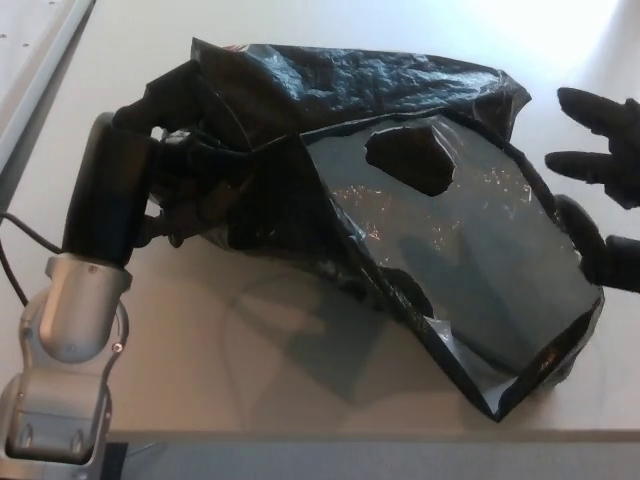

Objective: A plastic bag is kept infront of the robot in the middle of the desk and the robot uses both its hands to grab it from the top and lifts it up and then releases it.

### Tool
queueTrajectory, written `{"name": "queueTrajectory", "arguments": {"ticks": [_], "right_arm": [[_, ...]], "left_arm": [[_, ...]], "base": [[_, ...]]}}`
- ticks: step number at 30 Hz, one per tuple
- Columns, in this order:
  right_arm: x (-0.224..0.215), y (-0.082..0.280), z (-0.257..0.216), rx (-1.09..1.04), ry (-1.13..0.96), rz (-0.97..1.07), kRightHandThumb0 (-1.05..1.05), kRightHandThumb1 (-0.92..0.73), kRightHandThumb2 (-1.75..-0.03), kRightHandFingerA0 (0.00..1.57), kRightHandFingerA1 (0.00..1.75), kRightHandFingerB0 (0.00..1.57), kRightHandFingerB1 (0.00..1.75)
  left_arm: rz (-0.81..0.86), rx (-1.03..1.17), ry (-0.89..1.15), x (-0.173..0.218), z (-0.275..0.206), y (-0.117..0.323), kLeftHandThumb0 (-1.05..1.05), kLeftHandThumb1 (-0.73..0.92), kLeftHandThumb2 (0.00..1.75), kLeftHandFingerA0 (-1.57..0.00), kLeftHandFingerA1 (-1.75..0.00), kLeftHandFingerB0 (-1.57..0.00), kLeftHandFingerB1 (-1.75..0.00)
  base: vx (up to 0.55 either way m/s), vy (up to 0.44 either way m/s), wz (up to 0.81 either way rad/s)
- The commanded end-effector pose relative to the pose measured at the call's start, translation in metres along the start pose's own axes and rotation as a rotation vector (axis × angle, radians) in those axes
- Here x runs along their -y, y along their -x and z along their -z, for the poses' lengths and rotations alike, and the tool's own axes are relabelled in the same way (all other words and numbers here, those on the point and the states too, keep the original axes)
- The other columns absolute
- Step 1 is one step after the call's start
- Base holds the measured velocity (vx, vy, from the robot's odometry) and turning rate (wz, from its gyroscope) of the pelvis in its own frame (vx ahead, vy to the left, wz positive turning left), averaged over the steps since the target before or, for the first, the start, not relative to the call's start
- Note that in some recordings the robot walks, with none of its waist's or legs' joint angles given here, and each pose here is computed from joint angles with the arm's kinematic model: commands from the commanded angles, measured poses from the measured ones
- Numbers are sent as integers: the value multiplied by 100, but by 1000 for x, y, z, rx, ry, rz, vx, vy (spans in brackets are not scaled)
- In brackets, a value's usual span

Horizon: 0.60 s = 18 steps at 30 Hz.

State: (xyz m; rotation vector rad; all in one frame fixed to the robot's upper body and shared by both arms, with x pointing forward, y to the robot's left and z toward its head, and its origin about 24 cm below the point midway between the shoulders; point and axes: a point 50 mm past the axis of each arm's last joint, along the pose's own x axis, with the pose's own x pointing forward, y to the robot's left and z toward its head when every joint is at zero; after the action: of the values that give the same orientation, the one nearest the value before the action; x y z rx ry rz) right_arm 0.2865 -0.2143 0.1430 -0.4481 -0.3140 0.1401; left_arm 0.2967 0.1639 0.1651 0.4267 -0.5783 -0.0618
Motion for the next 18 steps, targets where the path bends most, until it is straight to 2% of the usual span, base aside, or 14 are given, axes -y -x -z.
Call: {"name": "queueTrajectory", "arguments": {"ticks": [1, 6, 9, 10, 11, 18], "right_arm": [[11, 17, 5, -41, 41, -158, -103, -60, -100, 0, 21, 0, 2], [31, 34, 9, -113, 161, -279, -105, -63, -102, 0, 24, 0, 1], [33, 41, 17, -190, 183, -372, -105, -62, -103, 0, 17, 0, 2], [30, 43, 20, -210, 188, -419, -100, -55, -95, 0, 19, 0, 0], [28, 44, 21, -218, 189, -441, -105, -60, -101, 0, 17, 0, 0], [6, 53, 34, -282, 173, -574, -99, -54, -98, 0, 14, 0, 0]], "left_arm": [[-29, 1, 4, -6, 1, 2, -15, 67, 58, -85, -175, -64, -175], [-29, 0, 2, -7, 1, 2, -15, 67, 58, -84, -175, -63, -175], [-23, -8, -6, -5, 1, 2, -17, 67, 58, -84, -175, -63, -175], [-19, 3, 0, -4, 1, 1, -17, 68, 58, -83, -175, -63, -175], [-17, 5, 0, -3, 1, 1, -18, 68, 58, -83, -175, -62, -175], [-10, 14, -14, 1, -2, -1, -18, 67, 58, -85, -175, -63, -175]], "base": [[0, 0, 0], [0, 0, 0], [0, 0, 0], [0, 0, 0], [0, 0, 0], [0, 0, 0]]}}
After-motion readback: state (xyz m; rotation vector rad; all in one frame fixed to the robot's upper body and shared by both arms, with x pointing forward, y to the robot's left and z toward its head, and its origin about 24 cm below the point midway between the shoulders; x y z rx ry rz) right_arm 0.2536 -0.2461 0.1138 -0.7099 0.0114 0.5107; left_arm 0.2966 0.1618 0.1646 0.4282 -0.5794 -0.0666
